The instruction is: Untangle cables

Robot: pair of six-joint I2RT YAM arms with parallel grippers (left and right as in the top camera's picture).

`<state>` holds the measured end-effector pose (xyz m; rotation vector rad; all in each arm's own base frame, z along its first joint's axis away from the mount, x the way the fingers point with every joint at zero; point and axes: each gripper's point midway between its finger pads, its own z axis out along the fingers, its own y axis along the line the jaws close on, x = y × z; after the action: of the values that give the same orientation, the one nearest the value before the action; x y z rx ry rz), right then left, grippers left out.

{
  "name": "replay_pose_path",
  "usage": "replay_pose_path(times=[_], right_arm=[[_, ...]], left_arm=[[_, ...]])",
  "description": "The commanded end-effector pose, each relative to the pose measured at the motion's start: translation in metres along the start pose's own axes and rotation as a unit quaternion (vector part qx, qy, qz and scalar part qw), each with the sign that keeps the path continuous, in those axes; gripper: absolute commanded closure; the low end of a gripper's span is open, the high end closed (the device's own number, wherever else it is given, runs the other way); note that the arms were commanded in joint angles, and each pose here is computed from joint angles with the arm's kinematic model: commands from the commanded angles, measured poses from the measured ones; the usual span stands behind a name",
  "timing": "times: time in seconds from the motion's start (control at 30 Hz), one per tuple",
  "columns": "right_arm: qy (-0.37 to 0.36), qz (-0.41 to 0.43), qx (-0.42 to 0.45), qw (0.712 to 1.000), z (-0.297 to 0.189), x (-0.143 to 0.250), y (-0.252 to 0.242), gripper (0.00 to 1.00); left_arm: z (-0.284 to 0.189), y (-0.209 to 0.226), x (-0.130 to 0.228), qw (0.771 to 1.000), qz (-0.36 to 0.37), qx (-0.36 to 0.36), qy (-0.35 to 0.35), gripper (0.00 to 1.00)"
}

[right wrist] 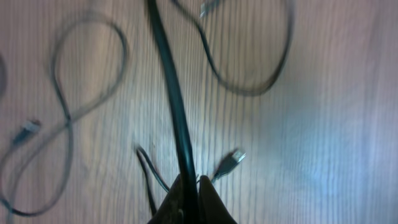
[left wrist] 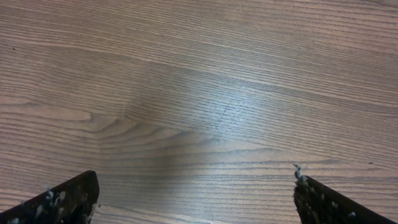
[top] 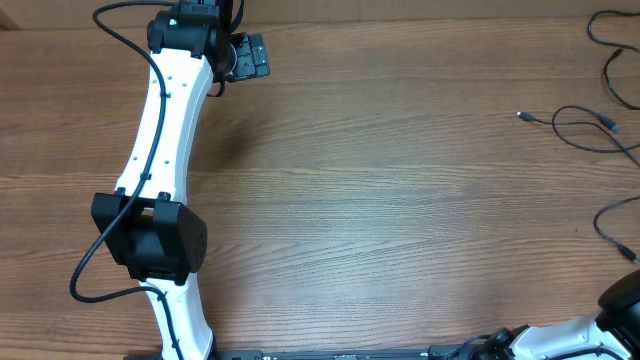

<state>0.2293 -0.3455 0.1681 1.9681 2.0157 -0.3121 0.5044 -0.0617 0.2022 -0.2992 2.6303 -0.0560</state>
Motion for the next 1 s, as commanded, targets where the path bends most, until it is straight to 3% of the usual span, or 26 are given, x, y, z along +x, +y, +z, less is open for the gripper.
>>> replay_pose_path(times=[0.0, 0.13, 0.3, 0.97], right_arm=[[0.058, 0.005, -0.050, 0.997, 0.027, 0.034, 0.016, 0.96], [0.098, 0.004, -0.120, 0.988, 0.057, 0.064, 0.035, 0.96], [0.074, 0.013, -0.124, 0.989, 0.090, 0.071, 0.027, 0.96], [-0.089, 0.093, -0.080, 0.988, 0.108, -0.021, -0.029, 0.95]], left_arm=[[0.001, -0.006, 0.000, 1.000, 0.006, 0.006, 0.000, 0.00], [0.001, -0.006, 0.000, 1.000, 0.007, 0.007, 0.000, 0.00], [0.001, -0.010, 0.002, 1.000, 0.007, 0.019, 0.005, 0.00], [0.002, -0.008, 0.005, 1.000, 0.007, 0.016, 0.012, 0.00]])
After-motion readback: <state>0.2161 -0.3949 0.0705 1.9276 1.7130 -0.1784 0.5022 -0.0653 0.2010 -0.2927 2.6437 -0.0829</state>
